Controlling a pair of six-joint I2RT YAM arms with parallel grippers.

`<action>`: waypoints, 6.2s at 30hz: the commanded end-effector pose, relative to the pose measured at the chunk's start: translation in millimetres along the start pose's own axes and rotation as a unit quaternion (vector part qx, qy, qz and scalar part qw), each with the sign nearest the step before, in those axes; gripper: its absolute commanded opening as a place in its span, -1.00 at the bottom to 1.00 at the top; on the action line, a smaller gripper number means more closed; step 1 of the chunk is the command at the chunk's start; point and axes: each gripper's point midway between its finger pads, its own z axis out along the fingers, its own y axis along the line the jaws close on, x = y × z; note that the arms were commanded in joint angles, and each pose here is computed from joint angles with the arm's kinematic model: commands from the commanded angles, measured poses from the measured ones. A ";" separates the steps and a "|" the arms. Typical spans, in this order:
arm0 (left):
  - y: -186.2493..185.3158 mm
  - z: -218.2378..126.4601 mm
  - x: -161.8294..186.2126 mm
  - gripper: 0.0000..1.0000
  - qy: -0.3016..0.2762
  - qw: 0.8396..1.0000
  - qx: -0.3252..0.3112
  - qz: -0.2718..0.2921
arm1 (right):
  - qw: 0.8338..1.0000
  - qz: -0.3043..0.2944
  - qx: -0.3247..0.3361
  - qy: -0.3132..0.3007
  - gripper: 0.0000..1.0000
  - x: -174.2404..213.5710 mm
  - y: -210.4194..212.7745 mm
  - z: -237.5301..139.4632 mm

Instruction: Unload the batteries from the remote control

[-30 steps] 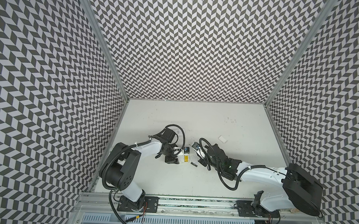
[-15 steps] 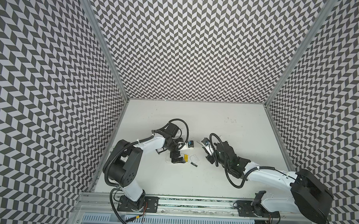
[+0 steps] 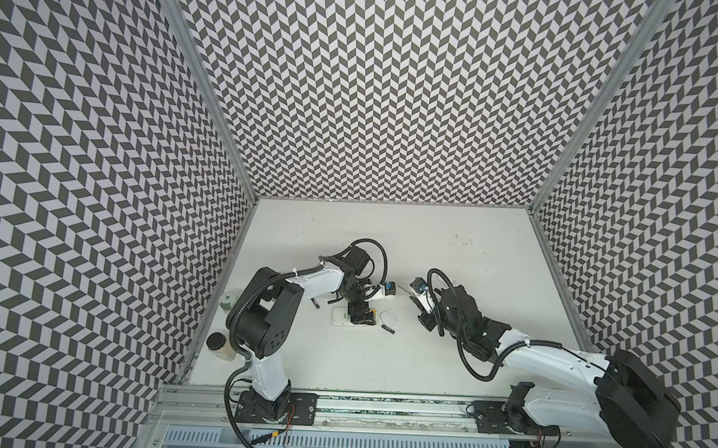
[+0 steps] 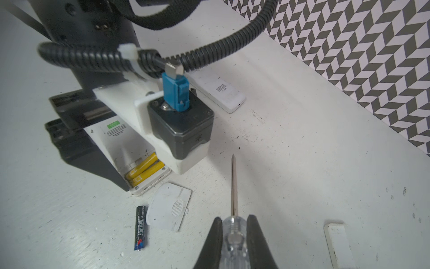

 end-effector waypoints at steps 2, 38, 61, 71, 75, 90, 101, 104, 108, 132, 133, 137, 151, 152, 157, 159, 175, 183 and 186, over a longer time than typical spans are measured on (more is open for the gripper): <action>2.3 -10.2 -0.6 0.72 0.000 1.000 -0.007 -0.007 | 1.000 0.002 -0.002 -0.015 -1.00 -7.2 -1.2 2.1; 20.3 -24.0 0.5 0.56 -0.005 0.998 -0.045 -0.049 | 1.000 0.003 -0.001 -0.010 -1.00 -4.4 -5.1 5.7; 9.7 -0.5 25.6 0.14 0.041 0.997 -0.044 -0.048 | 1.000 0.001 -0.002 -0.009 -1.00 -5.2 -5.7 7.7; 17.4 -14.9 18.9 -0.27 0.038 0.996 -0.057 -0.047 | 1.000 0.002 0.002 -0.009 -1.00 -4.0 -8.1 7.4; 20.0 -18.9 15.1 -0.42 0.040 0.996 -0.063 -0.042 | 1.000 0.001 0.003 -0.007 -1.00 -4.4 -8.4 8.5; 15.4 -39.0 -5.9 -0.75 0.004 0.997 -0.057 -0.042 | 1.000 0.001 0.007 -0.005 -1.00 -3.3 -10.2 8.0; 27.4 -56.6 -13.1 -0.09 0.004 0.997 -0.075 -0.017 | 1.000 -0.002 0.003 -0.004 -1.00 -2.1 -8.5 7.7; 23.4 -55.0 -18.3 0.12 -0.003 0.998 -0.060 -0.008 | 1.000 -0.002 0.002 -0.005 -1.00 -4.4 -8.7 7.0; 20.1 -42.9 -14.0 0.31 -0.008 0.999 -0.046 -0.019 | 1.000 0.000 0.003 -0.007 -1.00 -3.8 -8.6 6.7; 20.4 -7.4 9.2 0.44 0.015 0.997 -0.045 -0.067 | 1.000 -0.005 0.004 -0.006 -1.00 -3.5 -8.8 9.1; 20.3 -7.1 8.2 0.44 0.012 0.997 -0.044 -0.067 | 1.000 -0.005 0.003 -0.007 -1.00 -3.5 -8.7 9.1; 20.5 0.5 16.3 0.38 0.029 0.996 -0.043 -0.070 | 1.000 -0.005 0.002 -0.005 -1.00 -3.3 -8.3 10.0; 28.4 -9.4 12.6 -0.32 0.038 0.996 -0.057 -0.066 | 1.000 -0.007 0.000 -0.001 -1.00 -2.5 -8.3 12.2; 27.7 -10.8 9.9 -0.36 0.036 0.996 -0.054 -0.066 | 1.000 -0.007 0.001 -0.001 -1.00 -2.1 -8.7 11.9; 28.4 -14.6 3.5 -0.52 0.026 0.996 -0.051 -0.068 | 1.000 -0.009 0.000 0.003 -1.00 -0.6 -8.4 13.0; 28.2 -17.2 0.9 -0.57 0.024 0.996 -0.050 -0.067 | 1.000 -0.007 0.002 0.002 -1.00 -0.6 -9.5 12.5; 41.5 -46.2 -26.9 -0.79 -0.027 0.993 -0.074 -0.090 | 1.000 -0.008 0.003 0.000 -1.00 -1.3 -9.7 11.7; 88.1 -60.0 14.9 -0.88 0.012 0.969 -0.203 -0.138 | 1.000 -0.009 0.001 -0.003 -1.00 -2.2 -9.2 10.5; 104.6 -73.8 33.4 -0.83 0.016 0.956 -0.244 -0.164 | 1.000 -0.010 -0.002 0.001 -1.00 -1.4 -8.1 12.4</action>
